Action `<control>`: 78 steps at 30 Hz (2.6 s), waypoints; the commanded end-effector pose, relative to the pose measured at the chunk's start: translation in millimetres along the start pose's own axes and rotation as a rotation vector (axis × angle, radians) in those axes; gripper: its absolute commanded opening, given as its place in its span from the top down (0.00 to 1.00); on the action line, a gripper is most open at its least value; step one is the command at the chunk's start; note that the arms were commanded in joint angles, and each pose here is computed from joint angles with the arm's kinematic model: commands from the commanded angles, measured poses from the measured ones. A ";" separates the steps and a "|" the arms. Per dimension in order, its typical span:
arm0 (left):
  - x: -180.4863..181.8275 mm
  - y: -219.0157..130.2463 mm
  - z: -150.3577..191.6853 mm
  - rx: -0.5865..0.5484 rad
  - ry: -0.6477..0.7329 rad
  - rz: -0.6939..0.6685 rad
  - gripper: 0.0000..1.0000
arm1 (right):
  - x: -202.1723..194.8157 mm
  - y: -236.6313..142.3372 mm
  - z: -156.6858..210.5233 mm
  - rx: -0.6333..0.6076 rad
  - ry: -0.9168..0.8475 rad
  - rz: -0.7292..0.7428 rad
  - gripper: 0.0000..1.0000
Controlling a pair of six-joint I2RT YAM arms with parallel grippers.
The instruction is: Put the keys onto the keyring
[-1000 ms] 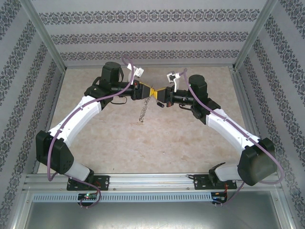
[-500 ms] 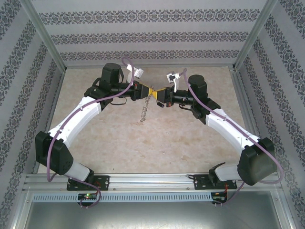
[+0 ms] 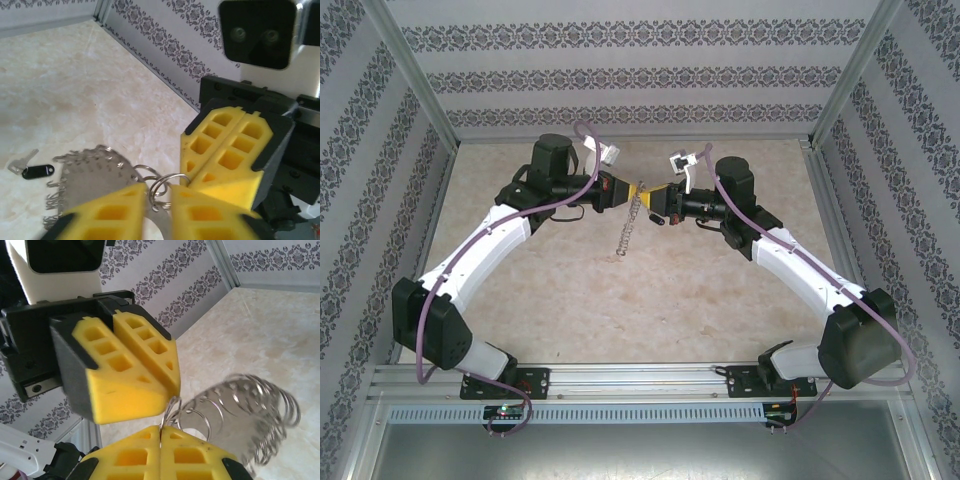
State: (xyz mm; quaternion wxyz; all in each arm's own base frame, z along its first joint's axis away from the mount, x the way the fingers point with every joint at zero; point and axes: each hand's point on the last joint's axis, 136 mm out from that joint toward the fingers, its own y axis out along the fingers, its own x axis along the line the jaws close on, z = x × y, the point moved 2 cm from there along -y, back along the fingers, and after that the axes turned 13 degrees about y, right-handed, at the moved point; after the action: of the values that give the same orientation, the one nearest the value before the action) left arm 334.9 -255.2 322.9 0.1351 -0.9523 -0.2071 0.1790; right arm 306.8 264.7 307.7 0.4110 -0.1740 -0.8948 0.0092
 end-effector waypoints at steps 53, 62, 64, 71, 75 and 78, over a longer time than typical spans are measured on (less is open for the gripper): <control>-26.8 7.1 0.2 0.053 -0.013 0.173 0.52 | 30.3 -13.2 -6.9 0.086 -0.142 -0.167 1.00; -26.3 8.6 7.6 0.078 -0.017 0.184 0.64 | 27.5 -11.7 -6.7 0.086 -0.141 -0.161 1.00; -26.7 8.9 8.2 0.079 -0.015 0.189 0.67 | 26.7 -11.4 -6.9 0.085 -0.141 -0.159 1.00; -14.2 11.9 12.0 0.052 -0.037 0.108 0.97 | -7.1 -7.0 -4.0 0.070 -0.075 -0.043 1.00; -6.4 7.8 13.3 0.013 -0.038 0.026 0.96 | -69.0 -9.7 8.6 0.008 0.088 0.190 0.71; -2.5 8.1 18.7 0.011 -0.061 0.003 0.76 | -116.7 -19.9 24.4 -0.049 0.243 0.339 0.60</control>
State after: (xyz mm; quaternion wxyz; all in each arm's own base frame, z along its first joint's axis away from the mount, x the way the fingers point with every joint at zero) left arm 327.1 -260.9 281.2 0.1656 -0.9383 -0.1855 0.2403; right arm 332.9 236.0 253.1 0.4535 -0.2369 -0.8582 0.0415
